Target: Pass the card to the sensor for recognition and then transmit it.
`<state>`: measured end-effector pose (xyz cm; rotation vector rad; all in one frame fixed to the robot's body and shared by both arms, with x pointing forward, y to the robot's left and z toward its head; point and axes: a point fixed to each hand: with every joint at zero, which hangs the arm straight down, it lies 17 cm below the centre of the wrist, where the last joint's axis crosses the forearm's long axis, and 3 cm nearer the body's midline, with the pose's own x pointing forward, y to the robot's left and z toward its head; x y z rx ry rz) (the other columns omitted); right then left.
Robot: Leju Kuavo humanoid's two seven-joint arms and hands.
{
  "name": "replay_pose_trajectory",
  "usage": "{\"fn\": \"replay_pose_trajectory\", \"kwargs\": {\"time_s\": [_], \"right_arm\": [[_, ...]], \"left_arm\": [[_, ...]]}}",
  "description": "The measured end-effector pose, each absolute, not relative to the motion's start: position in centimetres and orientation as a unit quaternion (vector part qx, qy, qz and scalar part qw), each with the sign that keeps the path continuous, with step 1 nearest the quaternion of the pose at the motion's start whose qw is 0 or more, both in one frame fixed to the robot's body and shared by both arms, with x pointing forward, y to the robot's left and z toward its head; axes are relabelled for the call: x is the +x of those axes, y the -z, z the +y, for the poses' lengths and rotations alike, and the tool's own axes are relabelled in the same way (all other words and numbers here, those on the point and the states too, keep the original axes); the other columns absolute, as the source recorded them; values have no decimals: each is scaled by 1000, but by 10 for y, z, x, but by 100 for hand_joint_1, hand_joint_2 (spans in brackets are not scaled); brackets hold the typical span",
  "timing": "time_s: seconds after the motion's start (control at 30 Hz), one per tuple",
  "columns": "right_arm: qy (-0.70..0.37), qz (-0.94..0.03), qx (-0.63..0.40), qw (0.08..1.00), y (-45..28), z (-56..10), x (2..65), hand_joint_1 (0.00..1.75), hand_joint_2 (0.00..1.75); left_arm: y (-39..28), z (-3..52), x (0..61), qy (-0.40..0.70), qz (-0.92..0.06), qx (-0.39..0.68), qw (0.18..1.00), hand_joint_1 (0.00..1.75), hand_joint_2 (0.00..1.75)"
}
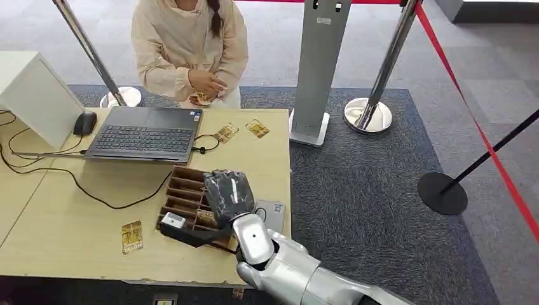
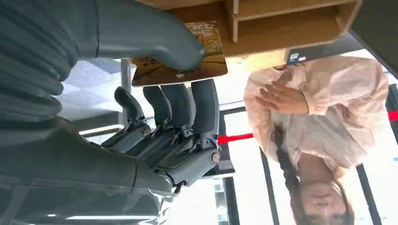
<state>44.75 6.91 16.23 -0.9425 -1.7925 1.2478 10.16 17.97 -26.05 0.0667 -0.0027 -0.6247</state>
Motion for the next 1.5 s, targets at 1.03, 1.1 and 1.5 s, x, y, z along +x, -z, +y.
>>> {"fn": "replay_pose_trajectory", "kwargs": {"time_s": [1.03,1.1,1.5], "right_arm": [[-412,-775,-386,283,-279,77,418,152,175],[-419,-765,-392,291,-280,75,425,154,175],[-421,-737,-400,345,-283,52,466,162,175]], "left_arm": [[265,177,99,296,-50,37,953,0,0],[265,177,99,296,-51,37,953,0,0],[265,174,99,296,-51,35,953,0,0]]}}
